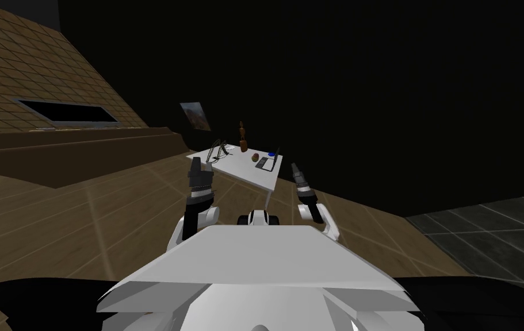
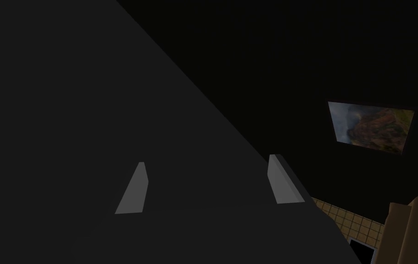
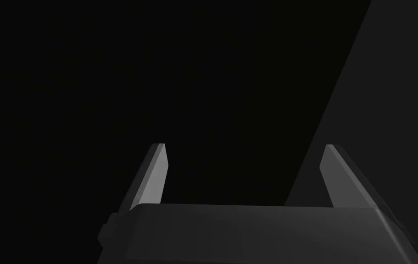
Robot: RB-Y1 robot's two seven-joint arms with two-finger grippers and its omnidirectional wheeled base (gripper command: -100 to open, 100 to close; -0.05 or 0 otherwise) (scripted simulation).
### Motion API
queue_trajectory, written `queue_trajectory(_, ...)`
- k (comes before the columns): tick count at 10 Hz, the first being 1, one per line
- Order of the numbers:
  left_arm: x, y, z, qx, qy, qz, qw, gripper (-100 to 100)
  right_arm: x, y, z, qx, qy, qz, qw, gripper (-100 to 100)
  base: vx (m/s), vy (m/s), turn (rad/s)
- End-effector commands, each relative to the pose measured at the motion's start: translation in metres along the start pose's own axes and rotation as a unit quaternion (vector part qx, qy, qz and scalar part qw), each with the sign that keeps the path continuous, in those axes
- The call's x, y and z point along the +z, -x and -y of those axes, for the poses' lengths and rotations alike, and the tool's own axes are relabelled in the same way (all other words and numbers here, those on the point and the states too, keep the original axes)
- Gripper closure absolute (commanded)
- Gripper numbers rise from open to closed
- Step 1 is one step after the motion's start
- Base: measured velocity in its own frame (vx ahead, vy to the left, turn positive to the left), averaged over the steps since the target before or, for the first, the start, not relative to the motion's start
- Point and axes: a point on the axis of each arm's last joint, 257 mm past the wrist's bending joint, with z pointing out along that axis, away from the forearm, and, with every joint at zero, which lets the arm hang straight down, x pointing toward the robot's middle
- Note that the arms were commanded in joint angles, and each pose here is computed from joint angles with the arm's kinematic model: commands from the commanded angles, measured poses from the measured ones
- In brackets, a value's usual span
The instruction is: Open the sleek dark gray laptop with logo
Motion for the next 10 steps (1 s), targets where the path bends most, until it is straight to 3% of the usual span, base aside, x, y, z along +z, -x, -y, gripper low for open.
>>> queue_trajectory(1, 0.0, 0.0, 0.0, 0.0, 0.0, 0.0, 1.0, 0, 0.003, -0.01, 0.024, -0.089, -0.018, -0.029, 0.9955, -100, 0.055, 0.099, 0.031)
queue_trajectory(3, 0.0, 0.0, 0.0, 0.0, 0.0, 0.0, 1.0, 0, 0.004, -0.014, 0.033, -0.128, -0.024, -0.042, 0.9907, -100, 0.055, 0.098, 0.027)
queue_trajectory(6, 0.0, 0.0, 0.0, 0.0, 0.0, 0.0, 1.0, 0, 0.006, -0.019, 0.066, -0.231, -0.043, -0.075, 0.9692, -100, 0.044, 0.074, 0.035)
queue_trajectory(7, 0.0, 0.0, 0.0, 0.0, 0.0, 0.0, 1.0, 0, 0.006, -0.02, 0.066, -0.238, -0.042, -0.077, 0.9672, -100, 0.033, 0.077, 0.009)
queue_trajectory(10, 0.0, 0.0, 0.0, 0.0, 0.0, 0.0, 1.0, 0, 0.007, -0.019, 0.103, -0.346, -0.062, -0.112, 0.9293, -100, 0.052, 0.08, 0.036)
